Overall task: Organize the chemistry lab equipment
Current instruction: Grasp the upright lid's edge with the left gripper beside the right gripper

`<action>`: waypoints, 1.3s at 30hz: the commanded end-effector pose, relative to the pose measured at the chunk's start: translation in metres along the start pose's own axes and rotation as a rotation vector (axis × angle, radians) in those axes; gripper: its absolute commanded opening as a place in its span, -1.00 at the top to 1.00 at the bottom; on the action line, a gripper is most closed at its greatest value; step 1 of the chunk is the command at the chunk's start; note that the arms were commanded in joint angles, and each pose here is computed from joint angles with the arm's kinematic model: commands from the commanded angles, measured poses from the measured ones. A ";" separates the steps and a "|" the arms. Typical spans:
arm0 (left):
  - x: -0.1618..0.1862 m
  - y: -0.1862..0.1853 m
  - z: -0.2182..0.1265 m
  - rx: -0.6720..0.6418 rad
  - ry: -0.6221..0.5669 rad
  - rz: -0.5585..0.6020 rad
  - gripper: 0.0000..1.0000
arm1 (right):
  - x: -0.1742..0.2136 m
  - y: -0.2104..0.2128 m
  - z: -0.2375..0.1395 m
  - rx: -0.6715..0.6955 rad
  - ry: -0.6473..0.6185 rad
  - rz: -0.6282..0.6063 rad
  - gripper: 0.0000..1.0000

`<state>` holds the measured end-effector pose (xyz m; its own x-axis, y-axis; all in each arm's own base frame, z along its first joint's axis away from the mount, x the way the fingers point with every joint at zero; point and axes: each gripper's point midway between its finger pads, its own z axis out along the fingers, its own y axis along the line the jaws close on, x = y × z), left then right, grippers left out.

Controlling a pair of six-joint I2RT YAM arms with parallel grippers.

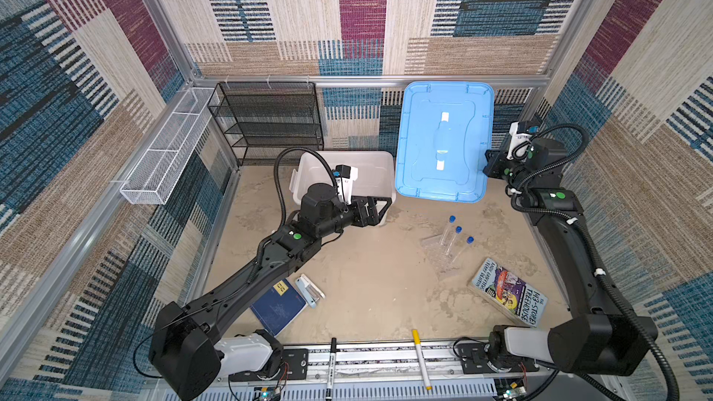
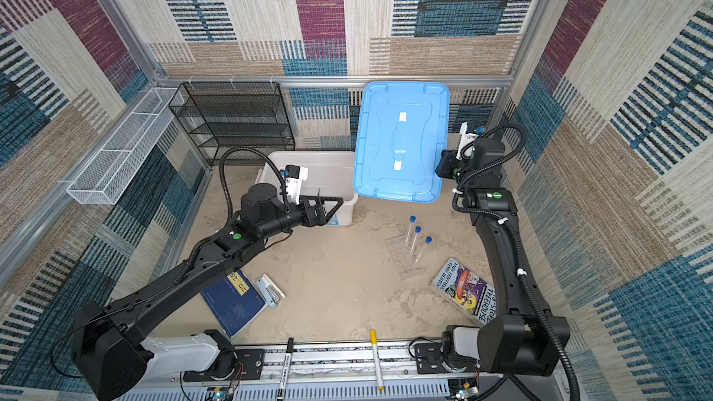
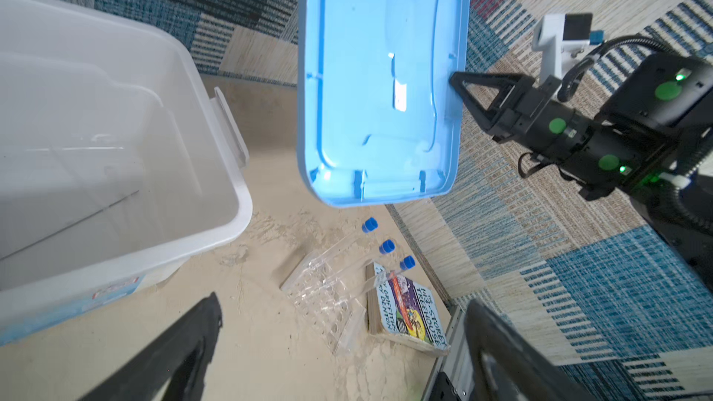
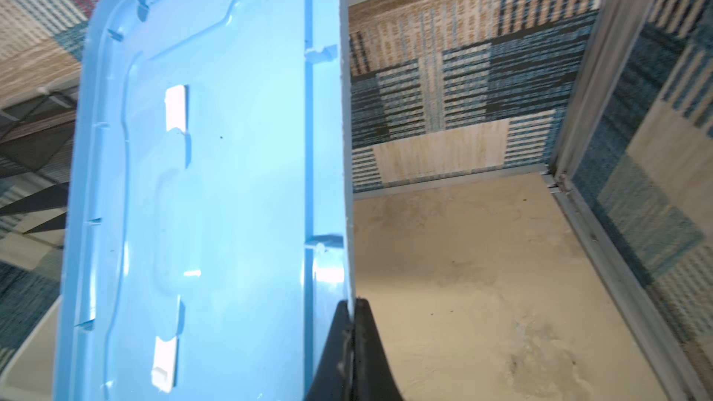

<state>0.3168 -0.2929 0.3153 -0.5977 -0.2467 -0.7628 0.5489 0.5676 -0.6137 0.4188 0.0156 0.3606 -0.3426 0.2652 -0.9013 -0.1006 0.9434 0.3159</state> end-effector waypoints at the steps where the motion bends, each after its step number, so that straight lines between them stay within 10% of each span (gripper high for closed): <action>1: -0.025 -0.013 0.003 0.048 -0.094 0.030 -1.00 | -0.008 0.037 -0.011 -0.199 -0.043 0.040 1.00; 10: -0.020 -0.004 0.026 0.032 -0.044 0.014 -0.97 | 0.021 0.047 -0.013 -0.276 -0.001 0.076 1.00; 27: -0.018 -0.017 0.034 0.101 0.007 -0.047 0.50 | 0.058 0.053 0.006 -0.285 0.066 0.075 0.98; 39: -0.032 0.000 0.014 0.027 -0.004 -0.039 0.87 | 0.068 0.082 0.023 -0.375 0.116 0.063 0.10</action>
<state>0.3424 -0.3047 0.3179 -0.6531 -0.2482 -0.7154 0.5216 0.5374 -0.6627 0.4053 0.1087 0.2990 -0.5047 0.2722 -0.8193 -0.3509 0.8024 0.4827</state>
